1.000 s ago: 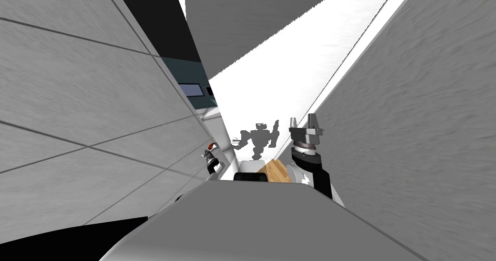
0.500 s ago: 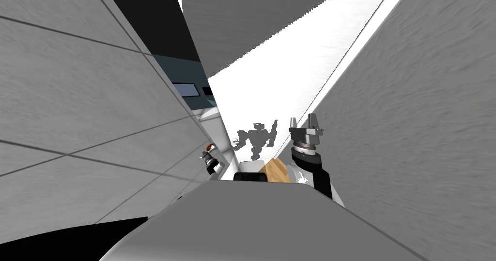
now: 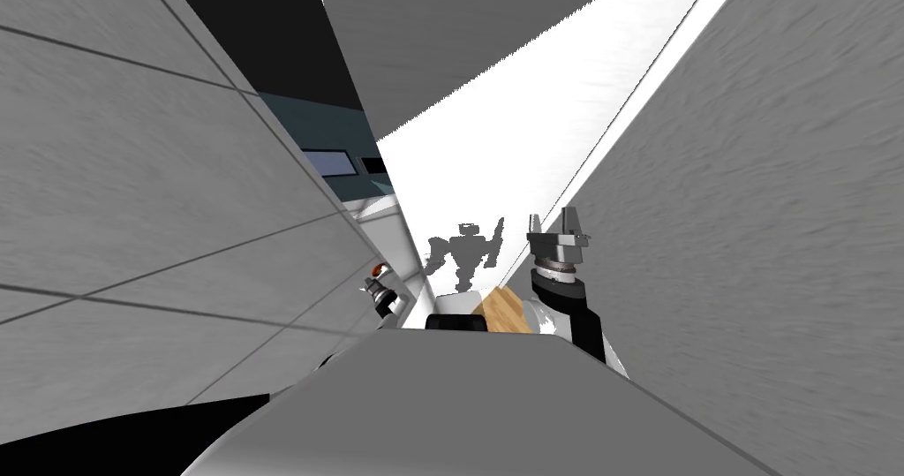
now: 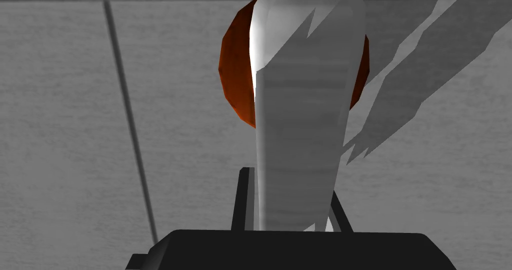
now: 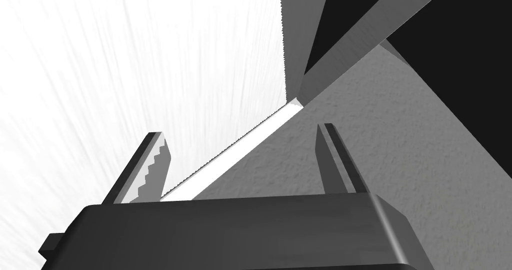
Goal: Push the door open
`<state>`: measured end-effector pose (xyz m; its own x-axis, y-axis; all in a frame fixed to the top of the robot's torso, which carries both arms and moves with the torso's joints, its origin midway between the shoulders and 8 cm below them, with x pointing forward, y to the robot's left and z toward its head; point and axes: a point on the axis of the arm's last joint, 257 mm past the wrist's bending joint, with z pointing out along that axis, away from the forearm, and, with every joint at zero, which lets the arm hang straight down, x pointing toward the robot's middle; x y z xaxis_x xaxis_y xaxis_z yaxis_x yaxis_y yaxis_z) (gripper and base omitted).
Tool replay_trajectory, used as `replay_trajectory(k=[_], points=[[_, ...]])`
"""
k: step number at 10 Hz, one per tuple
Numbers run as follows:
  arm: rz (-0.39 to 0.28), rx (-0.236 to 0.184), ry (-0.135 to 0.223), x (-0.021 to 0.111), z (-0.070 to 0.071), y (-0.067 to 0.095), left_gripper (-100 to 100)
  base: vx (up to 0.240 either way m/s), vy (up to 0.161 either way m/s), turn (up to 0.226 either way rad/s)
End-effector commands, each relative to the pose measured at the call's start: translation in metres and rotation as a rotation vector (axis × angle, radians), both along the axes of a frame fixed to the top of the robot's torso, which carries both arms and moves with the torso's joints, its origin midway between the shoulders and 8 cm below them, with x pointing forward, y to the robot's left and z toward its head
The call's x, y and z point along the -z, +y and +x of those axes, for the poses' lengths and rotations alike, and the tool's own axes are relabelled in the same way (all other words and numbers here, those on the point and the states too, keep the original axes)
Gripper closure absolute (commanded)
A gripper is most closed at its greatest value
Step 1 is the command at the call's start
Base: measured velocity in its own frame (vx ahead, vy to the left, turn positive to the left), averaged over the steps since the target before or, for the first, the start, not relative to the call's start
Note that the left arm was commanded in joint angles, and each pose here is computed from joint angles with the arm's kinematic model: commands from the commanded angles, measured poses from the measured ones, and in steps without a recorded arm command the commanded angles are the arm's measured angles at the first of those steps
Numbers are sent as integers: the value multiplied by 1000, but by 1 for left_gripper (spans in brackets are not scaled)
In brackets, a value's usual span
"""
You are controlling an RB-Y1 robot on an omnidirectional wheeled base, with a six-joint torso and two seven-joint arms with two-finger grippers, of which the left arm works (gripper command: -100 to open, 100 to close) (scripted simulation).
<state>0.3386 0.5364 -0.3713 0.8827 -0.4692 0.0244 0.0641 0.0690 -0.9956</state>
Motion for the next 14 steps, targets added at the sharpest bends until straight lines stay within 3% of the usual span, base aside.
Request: replay_trajectory(k=[1, 5, 6, 7, 8, 9, 11, 12, 14], points=[[30, -50, -10, -9, -13, 15, 100, 12, 81, -87], [29, -74, -12, -9, -18, 18, 100, 17, 49, -19], [16, -73, 16, 1, -23, 15, 100, -5, 7, -6], [29, -74, -12, -9, -18, 18, 100, -9, -1, -3], [15, -73, 18, 2, -23, 15, 100, -4, -7, -18], [29, -74, -12, -9, -18, 18, 100, 0, -9, 30], [26, -74, -6, -7, -19, 17, 100, -1, -4, 2], [27, -122, -15, -9, -28, 22, 100, 12, 67, -151], [27, -122, -15, -9, -28, 22, 100, 10, 71, -54]])
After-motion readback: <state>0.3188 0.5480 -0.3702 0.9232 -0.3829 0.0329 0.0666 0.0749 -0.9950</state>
